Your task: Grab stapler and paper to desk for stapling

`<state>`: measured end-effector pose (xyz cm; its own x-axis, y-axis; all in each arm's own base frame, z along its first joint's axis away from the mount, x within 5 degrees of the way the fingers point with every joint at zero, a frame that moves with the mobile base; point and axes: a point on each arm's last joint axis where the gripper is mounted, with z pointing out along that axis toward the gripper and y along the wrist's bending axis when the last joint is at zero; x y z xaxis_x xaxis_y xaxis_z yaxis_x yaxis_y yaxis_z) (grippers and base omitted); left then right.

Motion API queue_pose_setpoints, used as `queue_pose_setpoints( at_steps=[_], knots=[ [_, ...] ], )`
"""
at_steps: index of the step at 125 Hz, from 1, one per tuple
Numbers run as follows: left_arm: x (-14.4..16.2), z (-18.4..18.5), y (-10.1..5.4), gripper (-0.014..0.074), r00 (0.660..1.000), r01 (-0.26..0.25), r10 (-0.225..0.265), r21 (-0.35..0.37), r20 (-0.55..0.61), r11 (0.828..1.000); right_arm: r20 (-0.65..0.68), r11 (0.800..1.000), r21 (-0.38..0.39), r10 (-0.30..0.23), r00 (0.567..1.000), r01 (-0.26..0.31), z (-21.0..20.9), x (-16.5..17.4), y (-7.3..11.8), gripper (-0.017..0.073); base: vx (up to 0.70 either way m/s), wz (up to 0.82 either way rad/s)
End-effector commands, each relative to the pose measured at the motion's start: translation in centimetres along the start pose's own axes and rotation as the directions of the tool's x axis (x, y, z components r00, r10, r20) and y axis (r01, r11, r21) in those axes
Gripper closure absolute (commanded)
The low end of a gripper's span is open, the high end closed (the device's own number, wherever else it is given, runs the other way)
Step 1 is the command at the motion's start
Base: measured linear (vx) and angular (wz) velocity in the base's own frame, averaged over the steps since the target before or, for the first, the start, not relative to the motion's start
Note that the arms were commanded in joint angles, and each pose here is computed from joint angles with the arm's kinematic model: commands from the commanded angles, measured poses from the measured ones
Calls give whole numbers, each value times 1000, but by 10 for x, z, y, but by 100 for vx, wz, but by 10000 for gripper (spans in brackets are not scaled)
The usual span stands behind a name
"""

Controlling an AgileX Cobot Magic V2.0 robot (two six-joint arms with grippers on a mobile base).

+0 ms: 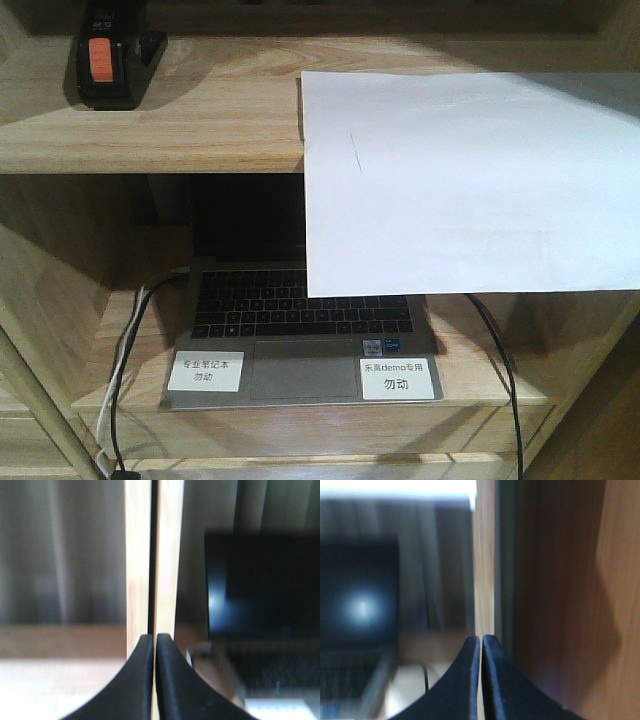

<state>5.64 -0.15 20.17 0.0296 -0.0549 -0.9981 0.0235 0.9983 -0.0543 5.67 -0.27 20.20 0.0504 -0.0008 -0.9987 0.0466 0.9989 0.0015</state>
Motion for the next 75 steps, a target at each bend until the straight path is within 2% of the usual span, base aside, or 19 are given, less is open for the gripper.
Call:
queue_pose_setpoints(
  at_steps=[1,13,24,41,42,55,57,62,63,67,75],
  knots=[
    [-13,-2,2,600,983,28,-25,-10,184,1000,181,1000,-4,-18,983,19,-2,-17,1,566,0,0],
    [-27,-5,2,600,952,30,-23,-17,304,999,283,1000,-9,-17,959,21,-4,-26,1,565,0,0],
    [-45,-11,3,600,898,33,-20,-22,439,999,381,1000,-12,-15,924,21,-8,-40,2,565,0,0],
    [-77,-21,1,600,848,34,-21,-15,530,999,474,1000,-11,-9,880,17,-16,-70,2,565,0,0],
    [-84,-24,1,600,837,33,-20,-14,547,999,493,1000,-11,-9,870,17,-18,-77,2,565,0,0],
    [-117,-37,-2,600,796,31,-23,-2,605,1000,578,1000,-9,-10,816,18,-31,-110,2,565,0,0],
    [-131,-44,-3,600,778,29,-25,4,627,1000,612,1000,-9,-9,791,18,-37,-123,2,565,0,0],
    [-141,-49,-4,600,771,28,-27,8,636,1000,638,1000,-8,-9,770,19,-43,-134,2,565,0,0],
    [-150,-53,-4,600,760,27,-28,11,650,1000,658,1000,-9,-8,753,18,-47,-142,2,565,0,0],
    [-164,-61,-5,600,748,24,-30,17,664,1000,683,1000,-10,-5,730,16,-54,-152,2,565,0,0],
    [-189,-73,-8,600,733,18,-31,27,680,999,729,1000,-11,0,685,12,-68,-176,2,565,0,0]
  ],
)
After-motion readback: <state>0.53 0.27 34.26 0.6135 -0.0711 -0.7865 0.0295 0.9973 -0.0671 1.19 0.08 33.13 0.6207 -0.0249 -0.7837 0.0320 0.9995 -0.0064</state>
